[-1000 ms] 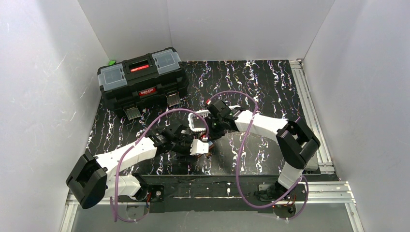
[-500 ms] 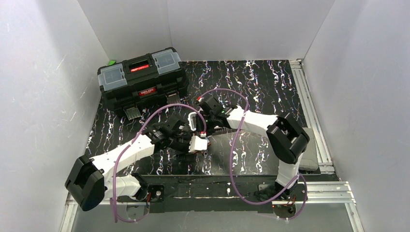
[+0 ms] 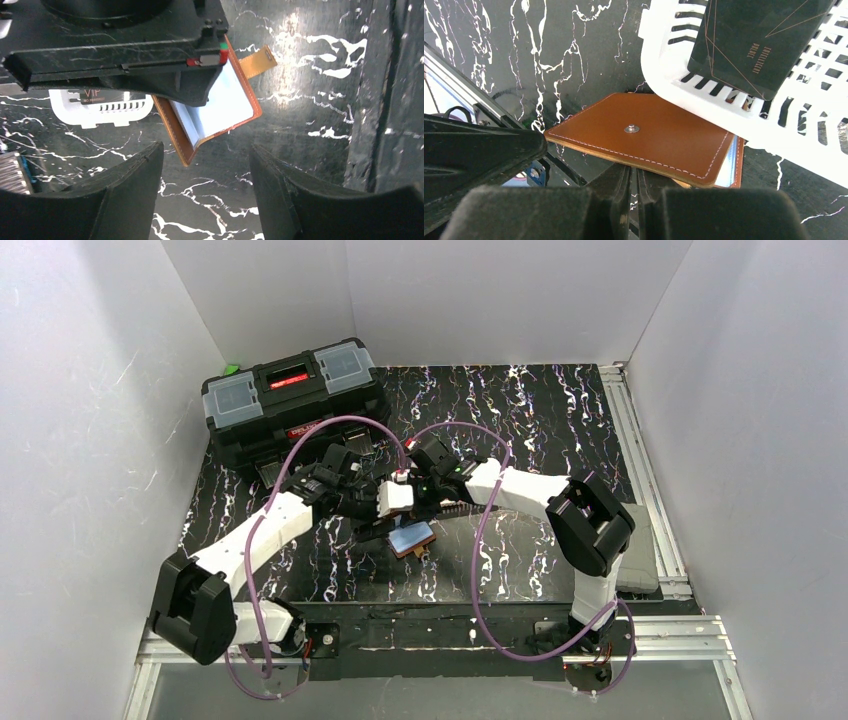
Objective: Put the credit cards into the card holder
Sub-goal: Open the card holder at the center of the board.
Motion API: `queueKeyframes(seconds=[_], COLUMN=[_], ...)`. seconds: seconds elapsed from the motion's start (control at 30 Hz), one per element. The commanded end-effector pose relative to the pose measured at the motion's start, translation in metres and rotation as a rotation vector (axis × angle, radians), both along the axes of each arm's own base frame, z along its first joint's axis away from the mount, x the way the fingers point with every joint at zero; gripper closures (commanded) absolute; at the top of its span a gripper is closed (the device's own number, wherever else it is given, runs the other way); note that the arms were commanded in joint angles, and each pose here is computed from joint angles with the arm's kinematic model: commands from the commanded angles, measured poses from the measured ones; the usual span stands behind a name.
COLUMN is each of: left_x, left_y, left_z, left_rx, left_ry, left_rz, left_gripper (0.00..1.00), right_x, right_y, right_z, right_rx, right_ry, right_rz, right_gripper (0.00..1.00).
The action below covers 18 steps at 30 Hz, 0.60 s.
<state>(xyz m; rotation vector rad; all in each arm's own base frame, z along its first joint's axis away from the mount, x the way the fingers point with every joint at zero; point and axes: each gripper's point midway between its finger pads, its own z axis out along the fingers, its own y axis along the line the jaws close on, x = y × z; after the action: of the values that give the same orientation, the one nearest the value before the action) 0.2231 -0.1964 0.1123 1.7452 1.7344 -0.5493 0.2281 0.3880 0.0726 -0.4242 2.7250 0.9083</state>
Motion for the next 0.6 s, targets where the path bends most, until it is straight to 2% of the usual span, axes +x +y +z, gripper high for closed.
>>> queueKeyframes(seconds=[0.0,0.17,0.3,0.33,0.5,0.57], left_x=[-0.003,0.001,0.018,0.021,0.031,0.029], left_y=[-0.014,-0.016,-0.012,-0.012,-0.008,-0.008], left_z=[0.000,-0.013,-0.027,-0.030,-0.040,-0.039], left_rx=[-0.087,-0.083,-0.050,-0.042,-0.008,-0.009], left_ry=[0.111,0.181,0.156,0.151,0.165,0.191], left_rz=[0.100,0.191,0.262,0.275,0.346,0.361], left_gripper=[0.38,0.37,0.45,0.49,0.85,0.96], right_x=[0.008,0.008,0.007,0.006,0.005,0.004], right_y=[0.008,0.007,0.006,0.006,0.004,0.003], right_z=[0.018,0.020,0.022,0.022,0.026,0.028], right_rx=[0.038,0.040,0.045,0.047,0.061,0.068], right_ry=[-0.048,-0.053,-0.055,-0.056,-0.064,-0.066], right_rz=[0.004,0.006,0.005,0.004,0.006,0.004], right_gripper=[0.87,0.87,0.87,0.87,0.87,0.87])
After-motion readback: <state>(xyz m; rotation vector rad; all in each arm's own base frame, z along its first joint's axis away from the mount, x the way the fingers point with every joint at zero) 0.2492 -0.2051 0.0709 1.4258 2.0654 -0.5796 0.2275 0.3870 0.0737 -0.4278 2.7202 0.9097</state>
